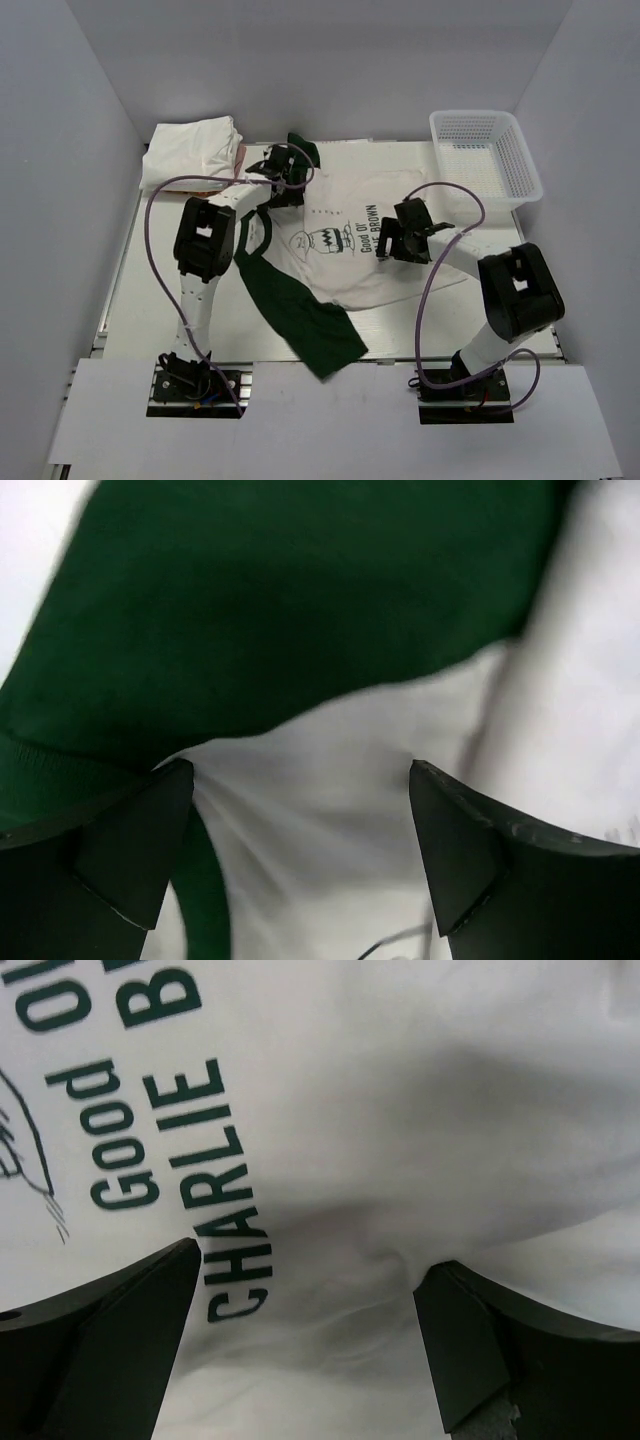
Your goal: Fold and stack the t-shirts
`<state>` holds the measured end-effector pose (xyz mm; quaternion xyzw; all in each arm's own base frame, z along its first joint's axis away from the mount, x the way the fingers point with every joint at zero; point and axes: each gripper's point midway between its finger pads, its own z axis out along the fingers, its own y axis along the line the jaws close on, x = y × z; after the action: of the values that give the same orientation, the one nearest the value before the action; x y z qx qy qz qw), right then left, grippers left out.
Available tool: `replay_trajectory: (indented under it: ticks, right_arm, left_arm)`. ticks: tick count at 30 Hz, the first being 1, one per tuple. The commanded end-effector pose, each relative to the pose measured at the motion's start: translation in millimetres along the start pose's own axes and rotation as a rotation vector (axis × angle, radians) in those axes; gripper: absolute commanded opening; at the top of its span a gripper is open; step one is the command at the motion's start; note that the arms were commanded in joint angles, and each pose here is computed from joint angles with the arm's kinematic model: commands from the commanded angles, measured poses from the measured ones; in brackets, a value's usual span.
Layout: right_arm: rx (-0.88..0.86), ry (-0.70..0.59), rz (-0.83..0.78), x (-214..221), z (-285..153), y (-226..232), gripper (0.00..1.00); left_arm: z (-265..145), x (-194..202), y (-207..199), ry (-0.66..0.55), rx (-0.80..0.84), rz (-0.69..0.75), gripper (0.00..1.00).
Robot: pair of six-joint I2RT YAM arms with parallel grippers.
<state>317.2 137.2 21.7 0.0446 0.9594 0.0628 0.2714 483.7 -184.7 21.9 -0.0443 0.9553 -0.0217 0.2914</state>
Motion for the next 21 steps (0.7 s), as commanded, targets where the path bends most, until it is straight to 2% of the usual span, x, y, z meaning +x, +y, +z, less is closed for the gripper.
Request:
replay_trajectory:
  ticks: [1, 2, 3, 5, 9, 11, 13, 14, 16, 17, 19, 20, 21]
  right_arm:
    - [-0.098, 0.044, -0.029, -7.4, 16.5, 23.2, 0.9]
    - [-0.116, 0.026, -0.028, -20.1, 15.4, 30.5, 0.9]
    - [-0.155, 0.058, -0.033, -14.6, 17.1, 38.5, 0.9]
    - [-0.224, 0.054, -0.037, -19.5, 15.1, 53.5, 0.9]
    - [-0.339, 0.047, -0.054, -25.7, 2.5, 76.3, 0.9]
    - [-0.375, 0.017, -0.072, -37.7, -7.4, 82.7, 0.9]
    - [-0.309, -0.038, -0.11, -53.0, -19.4, 72.2, 0.9]
    - [-0.296, -0.067, -0.113, -61.3, -25.6, 70.3, 0.9]
    - [-0.299, -0.154, -0.124, -79.5, -49.5, 68.2, 0.9]
    - [-0.307, -0.189, -0.118, -84.2, -61.8, 67.1, 0.9]
    - [-0.314, -0.244, -0.093, -84.8, -76.0, 61.9, 0.9]
    - [-0.324, -0.276, -0.063, -89.1, -86.8, 59.7, 0.9]
    - [-0.313, -0.246, -0.048, -73.8, -81.4, 53.5, 0.9]
  left_arm:
    - [50.7, 24.4, 70.1, 0.172, -0.212, -0.02, 0.99]
    - [59.3, 16.6, 82.5, 0.176, -0.225, -0.022, 0.99]
    - [75.1, -2.5, 82.9, 0.147, -0.22, -0.034, 0.99]
    - [87.2, -13.4, 86.8, 0.161, -0.196, -0.026, 0.99]
    - [95.9, -62.0, 78.4, 0.028, -0.099, 0.017, 0.99]
    - [79.4, -87.3, 67.2, -0.044, -0.04, 0.033, 0.99]
    - [61.3, -103.2, 52.4, -0.076, 0.039, 0.039, 0.99]
    - [36.8, -122.7, 45.3, -0.122, 0.075, 0.035, 0.99]
    - [9.1, -138.0, 33.0, -0.16, 0.146, 0.037, 0.99]
    - [-19.1, -145.7, 30.8, -0.185, 0.168, 0.024, 0.99]
    - [-47.3, -137.3, 24.0, -0.177, 0.194, -0.015, 0.99]
    - [-44.2, -102.1, 26.1, -0.107, 0.183, -0.019, 0.99]
    - [-54.2, -89.6, 28.6, -0.089, 0.182, -0.076, 0.99]
